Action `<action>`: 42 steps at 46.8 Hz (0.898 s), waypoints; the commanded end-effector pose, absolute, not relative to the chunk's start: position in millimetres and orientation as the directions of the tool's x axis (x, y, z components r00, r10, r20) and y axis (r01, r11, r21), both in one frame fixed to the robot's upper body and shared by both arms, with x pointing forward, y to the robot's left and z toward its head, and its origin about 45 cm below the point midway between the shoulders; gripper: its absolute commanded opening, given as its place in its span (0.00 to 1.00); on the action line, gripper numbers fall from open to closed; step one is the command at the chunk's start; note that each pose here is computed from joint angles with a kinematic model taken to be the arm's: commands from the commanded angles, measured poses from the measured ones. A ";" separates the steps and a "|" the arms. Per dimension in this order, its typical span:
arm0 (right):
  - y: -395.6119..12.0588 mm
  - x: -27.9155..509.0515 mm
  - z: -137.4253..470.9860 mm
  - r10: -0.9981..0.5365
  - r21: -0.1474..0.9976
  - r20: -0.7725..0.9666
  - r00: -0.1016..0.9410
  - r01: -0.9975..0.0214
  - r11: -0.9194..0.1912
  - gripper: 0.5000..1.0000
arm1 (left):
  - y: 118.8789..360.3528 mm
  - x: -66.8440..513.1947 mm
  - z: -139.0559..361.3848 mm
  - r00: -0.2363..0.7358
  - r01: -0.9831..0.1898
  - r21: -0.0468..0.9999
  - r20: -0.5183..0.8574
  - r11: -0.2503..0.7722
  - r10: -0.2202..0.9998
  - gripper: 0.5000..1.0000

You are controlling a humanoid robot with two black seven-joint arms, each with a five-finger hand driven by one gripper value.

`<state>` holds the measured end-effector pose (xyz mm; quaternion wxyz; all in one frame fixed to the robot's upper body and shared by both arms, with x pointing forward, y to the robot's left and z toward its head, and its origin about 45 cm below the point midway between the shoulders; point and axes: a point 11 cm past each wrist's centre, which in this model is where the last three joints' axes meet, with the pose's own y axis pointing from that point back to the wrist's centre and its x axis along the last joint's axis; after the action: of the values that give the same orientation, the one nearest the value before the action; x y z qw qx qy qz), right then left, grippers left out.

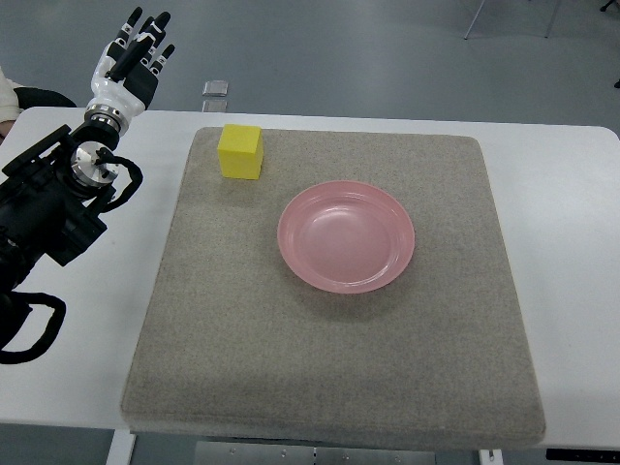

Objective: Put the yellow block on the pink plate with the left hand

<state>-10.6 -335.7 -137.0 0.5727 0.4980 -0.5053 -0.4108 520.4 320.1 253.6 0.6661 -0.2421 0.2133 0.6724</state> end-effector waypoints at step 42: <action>-335.7 -10.8 -137.0 -0.974 0.985 0.170 0.152 -0.033 0.167 0.85 | 322.7 518.4 253.7 0.025 -0.999 -0.046 -0.607 -0.003 0.794 0.98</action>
<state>-10.6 -335.7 -137.0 0.5727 0.4979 -0.5053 -0.4108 518.5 322.1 253.6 0.6737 -0.2433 0.2117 0.6649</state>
